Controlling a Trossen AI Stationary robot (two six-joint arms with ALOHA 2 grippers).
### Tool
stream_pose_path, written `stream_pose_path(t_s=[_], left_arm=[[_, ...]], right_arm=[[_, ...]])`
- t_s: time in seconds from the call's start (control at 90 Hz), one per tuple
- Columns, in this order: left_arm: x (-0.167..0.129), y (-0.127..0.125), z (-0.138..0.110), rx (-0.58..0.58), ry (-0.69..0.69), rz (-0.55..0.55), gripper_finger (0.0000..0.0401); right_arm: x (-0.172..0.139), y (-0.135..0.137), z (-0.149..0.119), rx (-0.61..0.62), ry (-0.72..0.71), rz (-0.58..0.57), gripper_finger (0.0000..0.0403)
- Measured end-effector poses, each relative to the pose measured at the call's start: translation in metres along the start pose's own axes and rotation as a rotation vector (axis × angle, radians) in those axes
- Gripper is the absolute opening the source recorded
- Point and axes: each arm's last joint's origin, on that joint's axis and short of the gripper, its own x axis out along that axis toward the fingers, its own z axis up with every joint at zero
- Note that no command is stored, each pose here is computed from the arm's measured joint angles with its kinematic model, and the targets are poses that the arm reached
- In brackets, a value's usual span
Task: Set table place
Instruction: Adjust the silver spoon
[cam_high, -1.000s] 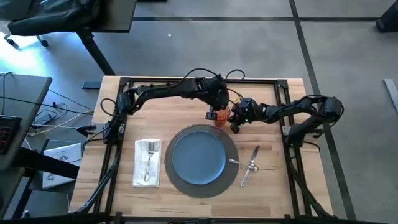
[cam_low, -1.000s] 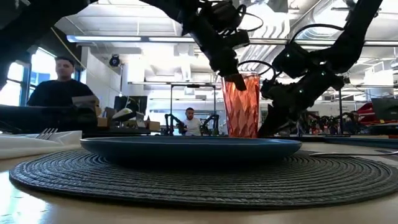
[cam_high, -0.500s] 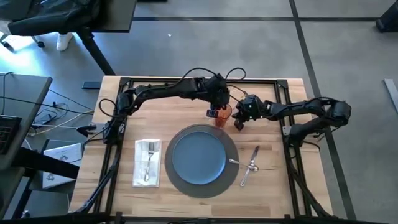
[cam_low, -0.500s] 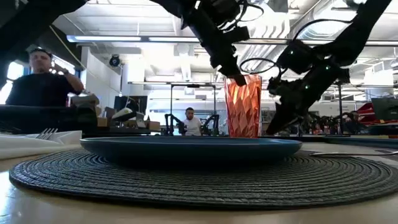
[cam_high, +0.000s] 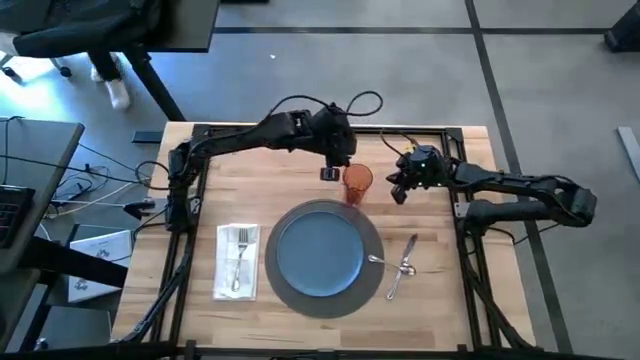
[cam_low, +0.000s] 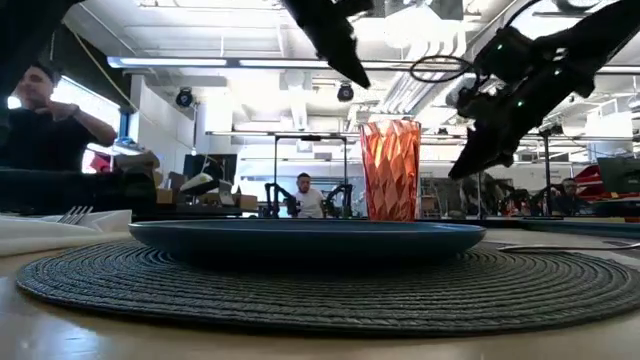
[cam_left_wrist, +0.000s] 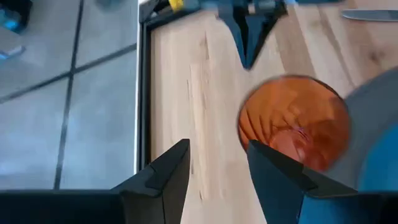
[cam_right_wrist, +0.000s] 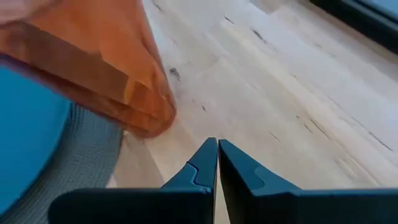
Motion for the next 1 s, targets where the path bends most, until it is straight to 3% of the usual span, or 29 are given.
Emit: stream_pose_path(t_s=[0.189, 0.544, 0.7, 0.878, 1.0], left_arm=[[-0.012, -0.001, -0.005, -0.030, 0.044, -0.024, 0.0147], [-0.018, 0.005, -0.006, -0.029, 0.058, 0.041, 0.0147], [-0.037, 0.001, -0.014, -0.063, 0.120, -0.014, 0.0142], [-0.051, -0.007, -0.024, -0.117, 0.191, -0.151, 0.0119], [-0.058, -0.016, -0.028, -0.131, 0.216, -0.172, 0.0102]], right_arm=[[-0.009, 0.000, 0.000, 0.001, -0.018, -0.022, 0.0000], [-0.011, 0.000, 0.001, -0.006, -0.034, -0.017, 0.0000], [-0.023, 0.006, 0.010, -0.019, -0.076, 0.022, 0.0000], [-0.037, 0.013, 0.016, -0.051, -0.099, 0.050, 0.0000], [-0.044, 0.016, 0.015, -0.059, -0.106, 0.054, 0.0000]])
